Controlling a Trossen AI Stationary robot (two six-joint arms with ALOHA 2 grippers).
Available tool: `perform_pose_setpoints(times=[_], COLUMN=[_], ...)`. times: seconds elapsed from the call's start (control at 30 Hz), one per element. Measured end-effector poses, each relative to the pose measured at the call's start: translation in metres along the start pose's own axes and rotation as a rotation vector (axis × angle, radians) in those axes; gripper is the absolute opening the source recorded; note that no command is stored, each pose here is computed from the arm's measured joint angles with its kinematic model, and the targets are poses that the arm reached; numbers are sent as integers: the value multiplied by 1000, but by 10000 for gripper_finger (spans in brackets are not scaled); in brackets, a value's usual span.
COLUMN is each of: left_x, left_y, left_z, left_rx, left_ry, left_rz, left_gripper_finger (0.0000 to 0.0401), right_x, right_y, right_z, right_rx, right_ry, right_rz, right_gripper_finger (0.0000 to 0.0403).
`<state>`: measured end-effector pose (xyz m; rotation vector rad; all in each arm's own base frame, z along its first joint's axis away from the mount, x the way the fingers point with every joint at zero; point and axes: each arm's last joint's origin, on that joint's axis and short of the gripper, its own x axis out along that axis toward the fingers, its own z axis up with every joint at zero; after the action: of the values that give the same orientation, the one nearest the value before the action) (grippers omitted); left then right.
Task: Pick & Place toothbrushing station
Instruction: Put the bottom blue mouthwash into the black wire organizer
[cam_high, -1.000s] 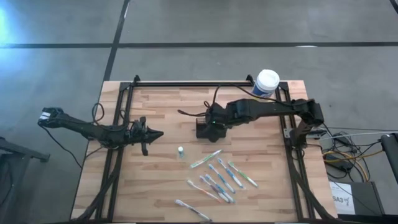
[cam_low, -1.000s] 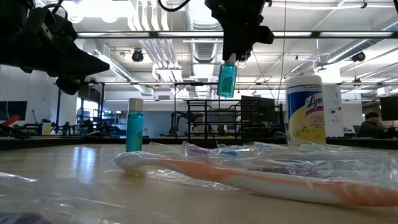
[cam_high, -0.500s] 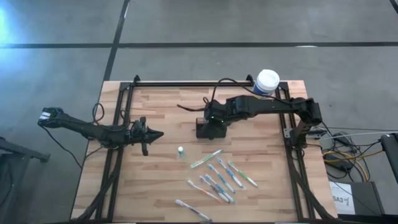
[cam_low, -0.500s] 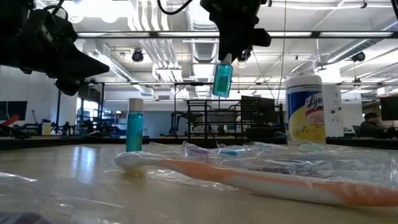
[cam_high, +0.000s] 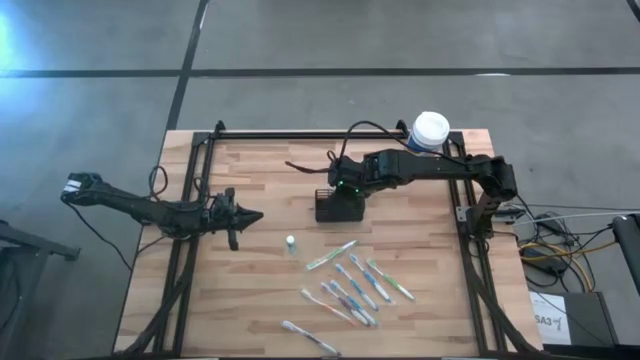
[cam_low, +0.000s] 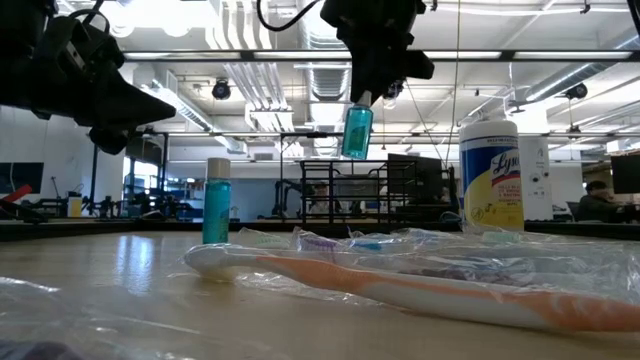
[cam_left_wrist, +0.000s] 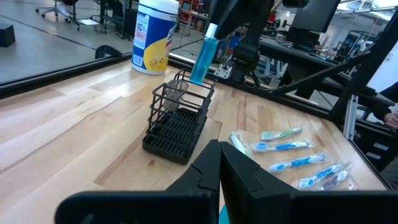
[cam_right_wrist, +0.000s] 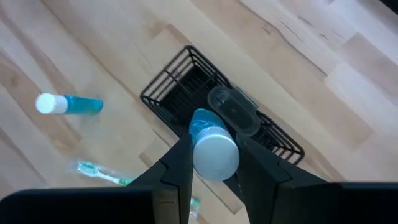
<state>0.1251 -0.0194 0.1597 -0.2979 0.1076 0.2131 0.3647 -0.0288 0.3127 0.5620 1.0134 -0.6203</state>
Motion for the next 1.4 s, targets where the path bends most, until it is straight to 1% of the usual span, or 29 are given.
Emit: perform_pose_setpoints(times=[0.37, 0.73, 1.07, 1.4], left_x=[0, 0, 0, 0], left_y=[1, 2, 2, 2], left_z=[-2, -4, -5, -5], left_rx=[15, 32, 36, 33], left_ry=[12, 37, 48, 48], left_rz=[5, 14, 18, 18], left_gripper_finger=[7, 7, 7, 7], right_x=[8, 42, 44, 69], right_y=[-4, 1, 2, 13], right_z=[-3, -2, 0, 4], right_rx=[13, -16, -14, -47], right_ry=[20, 99, 90, 131], right_rz=[-20, -50, -37, -43], right_gripper_finger=[91, 91, 91, 91])
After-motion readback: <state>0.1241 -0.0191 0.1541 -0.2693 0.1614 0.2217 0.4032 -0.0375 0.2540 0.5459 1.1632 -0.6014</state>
